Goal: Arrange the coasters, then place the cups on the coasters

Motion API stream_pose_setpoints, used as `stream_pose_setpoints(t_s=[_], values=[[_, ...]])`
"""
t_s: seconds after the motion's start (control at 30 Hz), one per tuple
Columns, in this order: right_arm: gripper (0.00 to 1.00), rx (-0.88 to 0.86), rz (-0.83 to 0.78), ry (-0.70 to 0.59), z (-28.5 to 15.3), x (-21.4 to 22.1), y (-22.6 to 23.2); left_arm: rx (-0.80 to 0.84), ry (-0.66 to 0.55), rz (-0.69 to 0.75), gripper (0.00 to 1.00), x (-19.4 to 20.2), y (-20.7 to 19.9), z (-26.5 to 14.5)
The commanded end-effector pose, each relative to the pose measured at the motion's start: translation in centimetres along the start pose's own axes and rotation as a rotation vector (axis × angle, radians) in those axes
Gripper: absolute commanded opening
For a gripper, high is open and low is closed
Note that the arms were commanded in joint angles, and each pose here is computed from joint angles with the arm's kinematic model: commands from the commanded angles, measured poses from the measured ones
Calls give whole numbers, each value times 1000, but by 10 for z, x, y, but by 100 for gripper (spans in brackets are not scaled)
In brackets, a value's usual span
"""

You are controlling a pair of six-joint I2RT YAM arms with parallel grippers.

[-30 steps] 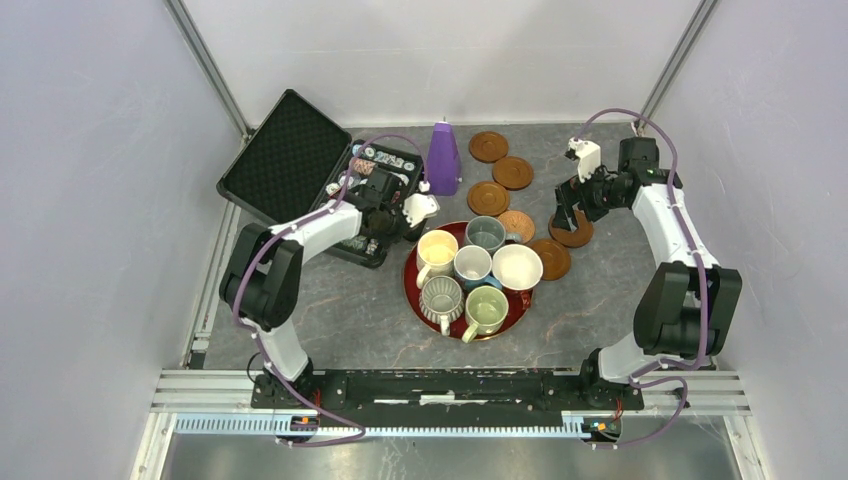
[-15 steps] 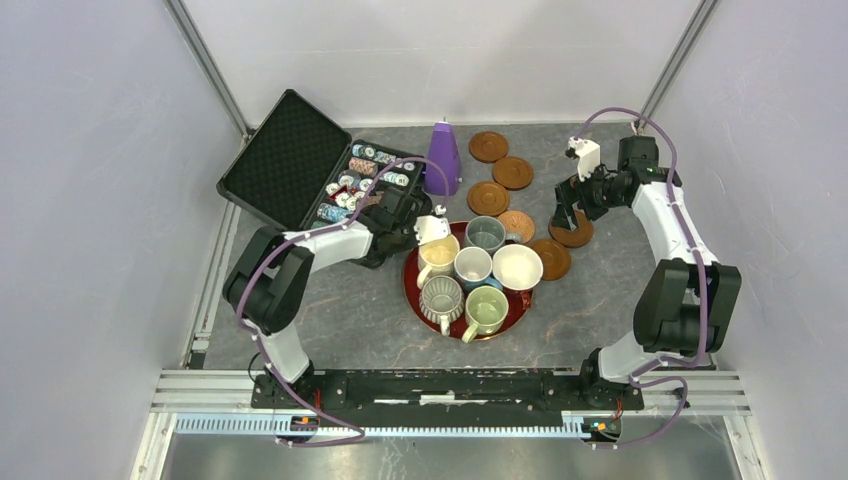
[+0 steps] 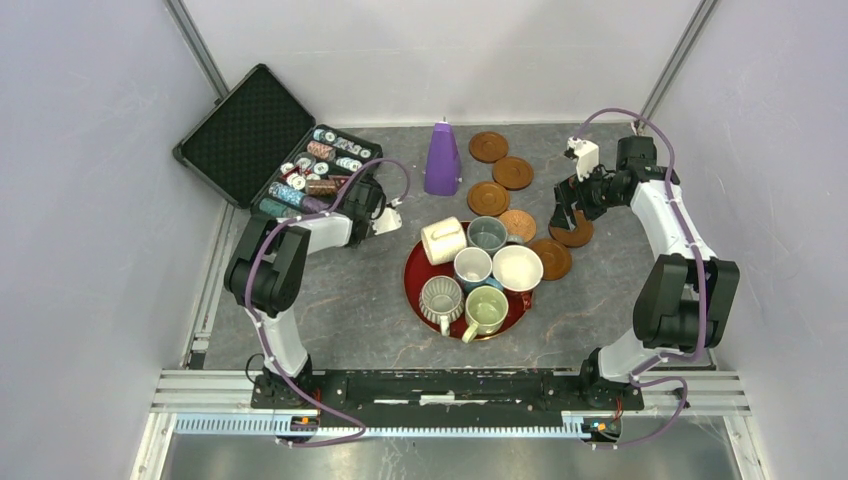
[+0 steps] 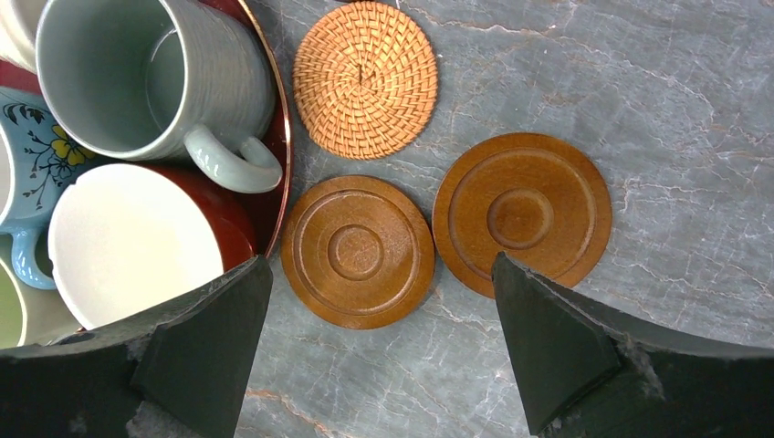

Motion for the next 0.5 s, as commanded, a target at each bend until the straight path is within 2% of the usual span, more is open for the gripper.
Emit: stream_pose_setpoints(t_s=[0.0,0.17,0.3,0.47], values=[[98,-2,-30,-57,-5,-15,-4,130,142,-5,17,23,-2,-14],[98,-21,-49,-68,-5,-16,-2,204,34,-169,27,-3,21,-43],[98,-39,-60,-89,-6,-20,-1,349,-119,-312,42,-25,35,-80],[98,-93,-98,-155,-8,-33,7,541,-303,-397,62,-40,31,-122]])
Point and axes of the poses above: each gripper's point midway between its finger pads, its own z axis out along the fingers, its own y axis along the line the jaws close on, x = y × z, the point moved 8 cm from there along -z, back along the fingers, and after that the axes turned 7 degrees about -z, right-handed, at the moved point
